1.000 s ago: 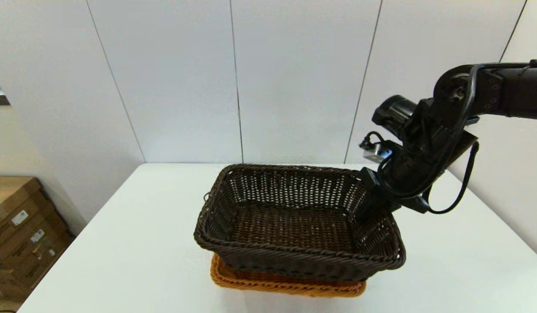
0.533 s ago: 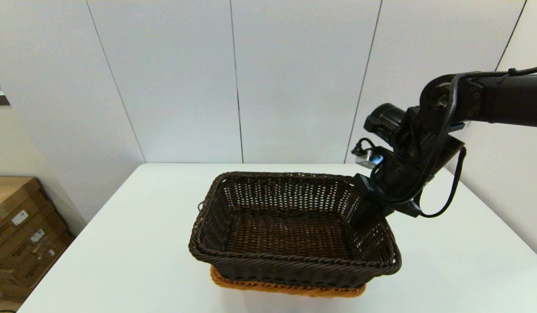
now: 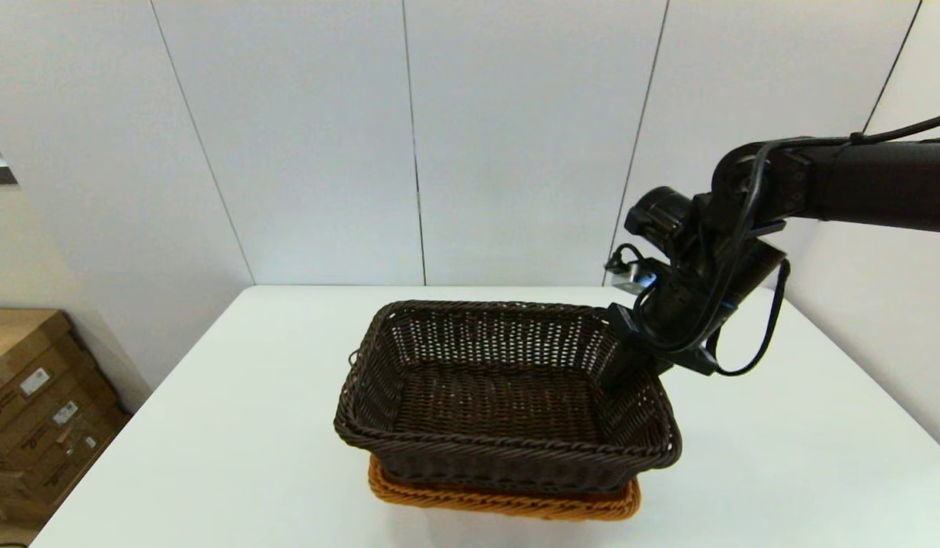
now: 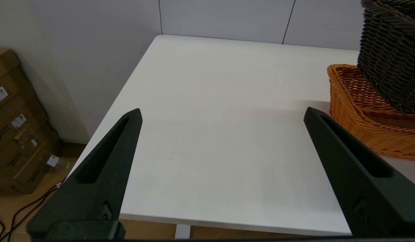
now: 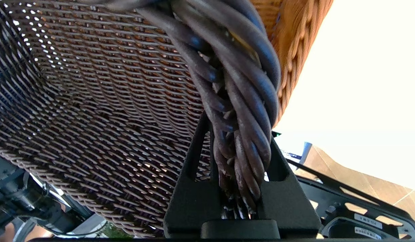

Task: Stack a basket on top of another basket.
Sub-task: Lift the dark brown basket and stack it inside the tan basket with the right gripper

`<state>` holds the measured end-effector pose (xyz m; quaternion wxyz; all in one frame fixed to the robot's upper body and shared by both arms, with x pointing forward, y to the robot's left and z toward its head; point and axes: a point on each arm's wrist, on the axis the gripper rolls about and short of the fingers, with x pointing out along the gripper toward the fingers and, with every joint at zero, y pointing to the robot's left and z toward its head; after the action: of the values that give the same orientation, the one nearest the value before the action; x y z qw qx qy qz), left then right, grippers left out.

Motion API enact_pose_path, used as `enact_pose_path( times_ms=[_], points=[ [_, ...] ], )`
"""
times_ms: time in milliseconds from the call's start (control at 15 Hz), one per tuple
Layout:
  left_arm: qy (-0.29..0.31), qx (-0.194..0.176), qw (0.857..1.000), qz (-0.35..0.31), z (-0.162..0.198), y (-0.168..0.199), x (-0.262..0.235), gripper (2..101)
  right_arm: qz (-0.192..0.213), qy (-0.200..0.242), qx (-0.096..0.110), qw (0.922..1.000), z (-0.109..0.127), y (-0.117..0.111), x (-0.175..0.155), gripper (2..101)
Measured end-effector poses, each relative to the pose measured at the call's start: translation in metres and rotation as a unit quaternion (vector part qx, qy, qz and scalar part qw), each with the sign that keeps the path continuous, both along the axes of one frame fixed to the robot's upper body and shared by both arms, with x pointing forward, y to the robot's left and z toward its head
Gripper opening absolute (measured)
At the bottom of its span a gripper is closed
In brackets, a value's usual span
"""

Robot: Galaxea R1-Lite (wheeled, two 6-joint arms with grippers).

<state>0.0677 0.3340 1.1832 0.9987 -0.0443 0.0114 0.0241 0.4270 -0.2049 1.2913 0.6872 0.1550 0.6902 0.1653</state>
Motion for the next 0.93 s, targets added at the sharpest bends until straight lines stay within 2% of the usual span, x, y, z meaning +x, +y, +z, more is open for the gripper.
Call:
enact_pose_path(
  times_ms=[200,933],
  points=[
    [0.000,0.000,1.000,0.000,0.000,0.000,0.000,97.8,0.011,-0.002,-0.001,0.9999,-0.007,0.003,0.006,15.7],
    [0.000,0.000,1.000,0.000,0.000,0.000,0.000,97.8,0.013,0.004,-0.007,0.9999,-0.021,0.007,0.020,15.7]
  ],
)
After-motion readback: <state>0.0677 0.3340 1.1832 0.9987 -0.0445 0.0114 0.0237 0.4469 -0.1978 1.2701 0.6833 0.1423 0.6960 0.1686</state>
